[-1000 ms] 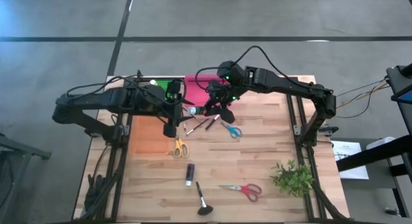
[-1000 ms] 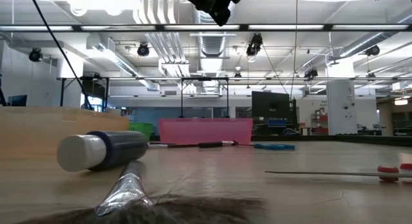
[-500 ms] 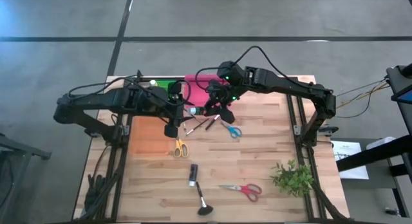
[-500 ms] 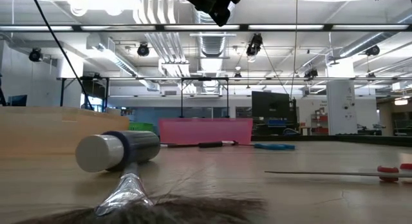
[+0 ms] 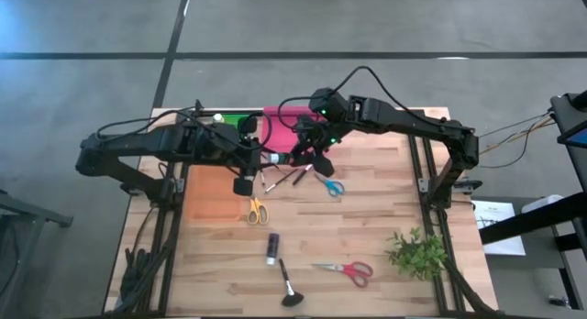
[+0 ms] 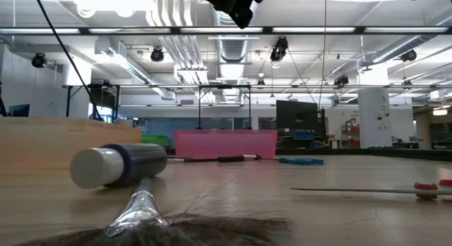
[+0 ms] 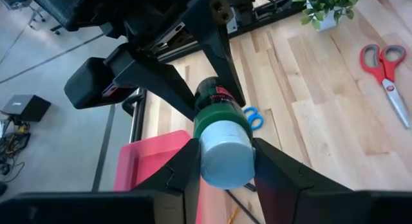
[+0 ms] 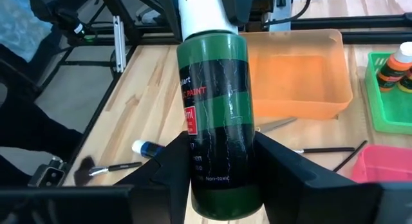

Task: Pick & Place Paint Supplies
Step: Put the green paint bottle into the green bin

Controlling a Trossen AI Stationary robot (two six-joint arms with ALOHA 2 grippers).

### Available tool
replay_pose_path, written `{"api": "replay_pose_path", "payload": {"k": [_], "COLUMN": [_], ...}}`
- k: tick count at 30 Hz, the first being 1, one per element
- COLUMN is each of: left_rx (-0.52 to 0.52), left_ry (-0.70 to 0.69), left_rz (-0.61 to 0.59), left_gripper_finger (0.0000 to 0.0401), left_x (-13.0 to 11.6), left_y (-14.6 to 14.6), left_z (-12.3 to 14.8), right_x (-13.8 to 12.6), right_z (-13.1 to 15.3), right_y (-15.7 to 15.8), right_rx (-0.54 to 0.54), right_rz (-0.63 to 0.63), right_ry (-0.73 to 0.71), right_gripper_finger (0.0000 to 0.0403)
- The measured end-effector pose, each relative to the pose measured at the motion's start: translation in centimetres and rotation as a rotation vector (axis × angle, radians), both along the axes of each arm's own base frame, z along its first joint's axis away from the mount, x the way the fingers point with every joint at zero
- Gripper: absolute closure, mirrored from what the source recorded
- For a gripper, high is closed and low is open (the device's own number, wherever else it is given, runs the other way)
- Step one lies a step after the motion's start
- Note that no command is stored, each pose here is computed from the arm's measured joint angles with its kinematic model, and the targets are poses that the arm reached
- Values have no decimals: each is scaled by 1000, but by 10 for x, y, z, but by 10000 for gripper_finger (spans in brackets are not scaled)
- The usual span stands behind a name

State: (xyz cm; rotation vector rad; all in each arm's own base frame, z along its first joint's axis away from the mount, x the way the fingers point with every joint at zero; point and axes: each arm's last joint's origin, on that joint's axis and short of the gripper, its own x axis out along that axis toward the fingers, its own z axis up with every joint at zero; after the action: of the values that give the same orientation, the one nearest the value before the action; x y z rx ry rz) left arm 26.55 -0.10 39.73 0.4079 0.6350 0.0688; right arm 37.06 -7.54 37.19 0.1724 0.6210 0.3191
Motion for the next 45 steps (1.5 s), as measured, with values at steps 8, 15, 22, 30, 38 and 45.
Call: {"api": "replay_pose_path", "payload": {"k": [8, 15, 22, 30, 38, 45], "left_rx": [-21, -76, -173, -279, -367, -442], "left_ry": [22, 222, 405, 558, 741, 795], "left_rz": [11, 93, 291, 456, 564, 642], "left_gripper_finger": [283, 283, 283, 283, 283, 283], "left_x": [-2, -26, -67, -60, -47, -30], "left_y": [0, 7, 34, 104, 184, 237], "left_z": [-2, -12, -9, -6, -31, -62], "right_x": [2, -3, -14, -15, -16, -16], "right_z": [2, 2, 1, 3, 4, 4], "right_y": [0, -5, -6, -5, -5, -5], "right_rx": [23, 42, 56, 69, 74, 74], "right_rz": [-41, -69, -114, -127, -131, -131], "right_ry": [-4, 22, 114, 116, 118, 118], "right_gripper_finger": [162, 59, 35, 35, 35, 35]}}
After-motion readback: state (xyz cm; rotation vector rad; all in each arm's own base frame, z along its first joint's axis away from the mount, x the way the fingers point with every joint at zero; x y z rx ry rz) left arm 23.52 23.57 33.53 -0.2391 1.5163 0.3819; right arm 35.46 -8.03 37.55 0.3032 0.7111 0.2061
